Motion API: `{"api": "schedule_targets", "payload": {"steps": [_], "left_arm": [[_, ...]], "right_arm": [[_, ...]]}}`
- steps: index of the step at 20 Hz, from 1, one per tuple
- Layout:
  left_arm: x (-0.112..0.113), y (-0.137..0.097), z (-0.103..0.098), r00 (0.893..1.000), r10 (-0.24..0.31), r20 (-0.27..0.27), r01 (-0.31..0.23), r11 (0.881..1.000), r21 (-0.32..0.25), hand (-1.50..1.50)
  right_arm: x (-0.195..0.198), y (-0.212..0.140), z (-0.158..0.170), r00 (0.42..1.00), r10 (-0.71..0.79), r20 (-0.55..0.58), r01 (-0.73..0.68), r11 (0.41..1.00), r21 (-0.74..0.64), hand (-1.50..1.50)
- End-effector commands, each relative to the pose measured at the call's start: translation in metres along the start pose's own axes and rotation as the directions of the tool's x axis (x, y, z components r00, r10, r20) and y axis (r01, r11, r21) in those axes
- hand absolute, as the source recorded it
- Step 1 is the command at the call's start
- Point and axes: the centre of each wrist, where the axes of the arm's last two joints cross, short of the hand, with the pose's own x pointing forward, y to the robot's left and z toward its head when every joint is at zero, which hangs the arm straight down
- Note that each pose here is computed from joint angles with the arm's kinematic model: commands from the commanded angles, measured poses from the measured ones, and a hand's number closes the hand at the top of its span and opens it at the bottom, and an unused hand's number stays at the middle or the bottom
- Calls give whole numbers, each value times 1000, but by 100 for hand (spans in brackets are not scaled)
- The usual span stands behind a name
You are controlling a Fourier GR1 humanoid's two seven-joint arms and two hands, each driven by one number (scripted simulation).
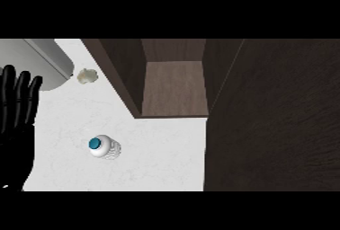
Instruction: Pick up the bottled water, place it into the cabinet and close the cabinet
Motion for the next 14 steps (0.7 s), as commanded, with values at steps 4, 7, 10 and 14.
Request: {"api": "schedule_targets", "payload": {"steps": [4,7,10,14], "left_arm": [[20,-15,31,999,-13,-44,14,999,31,-150],[-2,-19,46,945,217,-246,-185,972,145,-150],[11,-16,64,932,248,-265,-206,963,176,-150],[49,-19,85,927,249,-279,-203,962,184,-150]], "right_arm": [[13,-7,27,997,42,-58,-41,999,13,-150],[12,12,43,979,-128,-160,145,984,104,-150],[34,9,69,973,-137,-186,159,981,110,-150],[55,-4,83,971,-134,-196,158,981,110,-150]]}}
